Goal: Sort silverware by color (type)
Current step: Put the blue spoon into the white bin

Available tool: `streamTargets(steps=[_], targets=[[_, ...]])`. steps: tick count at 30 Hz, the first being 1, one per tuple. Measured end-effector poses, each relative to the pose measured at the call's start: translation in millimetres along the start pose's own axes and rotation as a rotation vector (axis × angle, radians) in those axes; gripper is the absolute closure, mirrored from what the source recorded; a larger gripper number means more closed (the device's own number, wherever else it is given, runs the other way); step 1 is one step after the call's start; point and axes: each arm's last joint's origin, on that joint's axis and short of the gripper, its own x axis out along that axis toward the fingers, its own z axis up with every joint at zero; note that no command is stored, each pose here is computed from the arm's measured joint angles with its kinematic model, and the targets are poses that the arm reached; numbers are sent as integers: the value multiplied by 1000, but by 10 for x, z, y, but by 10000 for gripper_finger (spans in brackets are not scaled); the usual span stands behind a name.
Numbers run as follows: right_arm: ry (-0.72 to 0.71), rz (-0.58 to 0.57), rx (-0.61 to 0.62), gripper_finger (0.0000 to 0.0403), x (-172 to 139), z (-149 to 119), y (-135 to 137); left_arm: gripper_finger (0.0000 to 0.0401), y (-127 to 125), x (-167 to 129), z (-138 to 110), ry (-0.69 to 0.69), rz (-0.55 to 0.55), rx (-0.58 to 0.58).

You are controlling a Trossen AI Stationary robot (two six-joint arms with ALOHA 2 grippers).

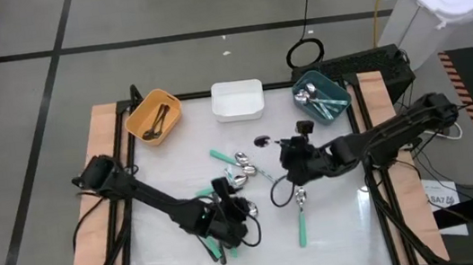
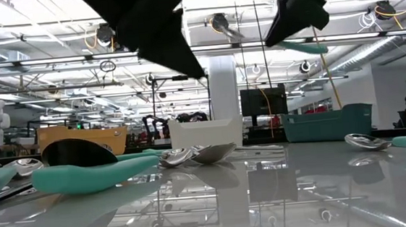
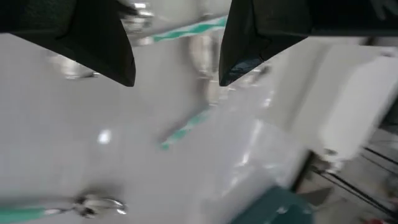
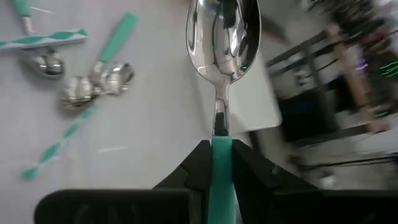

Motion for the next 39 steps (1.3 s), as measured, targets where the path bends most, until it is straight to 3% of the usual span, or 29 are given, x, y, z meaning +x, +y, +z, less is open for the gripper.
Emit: streamTargets(steps=[3,7,15,18,24,32,39], targets=[[-25,-73,-64,360,-59,5,30,169,158,-52,-35,21,70,37],[-48,-151,-140,360,-116,16,47,169,355,-11,-272,26,90,6],[-44,-253,-267,360,-125,37,24,169,624,-23,-835,-204,-106,-219],[-30,-296,-302,360,-78,69,-26,169,685,-80,-882,-290,-134,-264],[-3,-328,-305,360,77,142,-175,169,725,-118,-773,-335,-127,-270],[-9,-173,-255,360,356,170,-398,169,742,-116,-730,-342,-125,-276],[-98,-36,-110,360,597,205,-655,169,758,-102,-728,-343,-102,-199]])
